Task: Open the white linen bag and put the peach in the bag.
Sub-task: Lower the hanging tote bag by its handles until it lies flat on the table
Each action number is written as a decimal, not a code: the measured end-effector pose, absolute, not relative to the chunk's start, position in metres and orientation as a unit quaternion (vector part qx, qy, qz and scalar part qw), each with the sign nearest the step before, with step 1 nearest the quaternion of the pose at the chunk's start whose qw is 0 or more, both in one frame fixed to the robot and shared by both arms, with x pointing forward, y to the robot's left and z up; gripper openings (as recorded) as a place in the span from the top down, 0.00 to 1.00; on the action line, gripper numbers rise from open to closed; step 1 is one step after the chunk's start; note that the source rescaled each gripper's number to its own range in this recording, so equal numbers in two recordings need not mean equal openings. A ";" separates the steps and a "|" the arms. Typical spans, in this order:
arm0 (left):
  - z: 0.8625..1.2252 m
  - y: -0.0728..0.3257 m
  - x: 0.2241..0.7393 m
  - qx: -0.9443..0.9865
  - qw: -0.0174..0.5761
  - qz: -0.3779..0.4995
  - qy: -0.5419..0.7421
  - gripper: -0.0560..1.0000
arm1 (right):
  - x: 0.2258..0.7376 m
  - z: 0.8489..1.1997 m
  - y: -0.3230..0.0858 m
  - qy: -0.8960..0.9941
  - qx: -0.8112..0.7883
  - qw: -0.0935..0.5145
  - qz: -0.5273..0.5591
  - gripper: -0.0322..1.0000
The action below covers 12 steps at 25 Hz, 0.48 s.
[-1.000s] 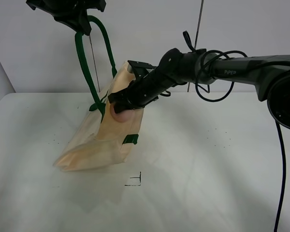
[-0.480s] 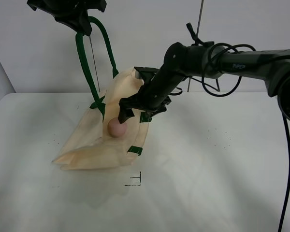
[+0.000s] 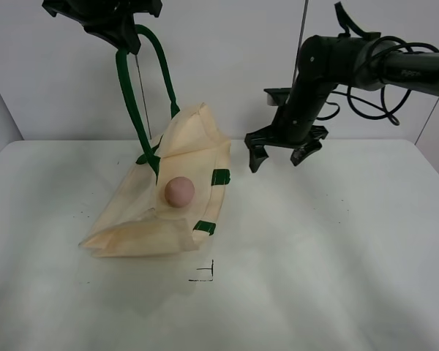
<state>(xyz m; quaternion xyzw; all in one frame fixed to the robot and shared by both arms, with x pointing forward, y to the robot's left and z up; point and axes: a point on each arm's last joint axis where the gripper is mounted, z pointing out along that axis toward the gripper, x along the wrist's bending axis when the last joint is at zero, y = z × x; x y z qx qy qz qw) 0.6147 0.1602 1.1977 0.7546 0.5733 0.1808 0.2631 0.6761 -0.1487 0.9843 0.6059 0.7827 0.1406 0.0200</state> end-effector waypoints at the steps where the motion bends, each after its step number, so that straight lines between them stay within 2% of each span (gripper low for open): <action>1: 1.198 0.160 0.615 0.755 0.263 0.180 0.573 0.95 | 0.679 0.984 -0.161 0.777 0.615 0.023 0.134 0.00; 7: 1.198 0.160 0.615 0.755 0.264 0.180 0.573 0.95 | 0.692 0.982 -0.249 0.728 0.679 0.031 0.090 0.00; 12: 1.198 0.160 0.615 0.755 0.264 0.180 0.573 0.95 | 0.689 0.982 -0.276 0.710 0.700 0.018 0.068 0.00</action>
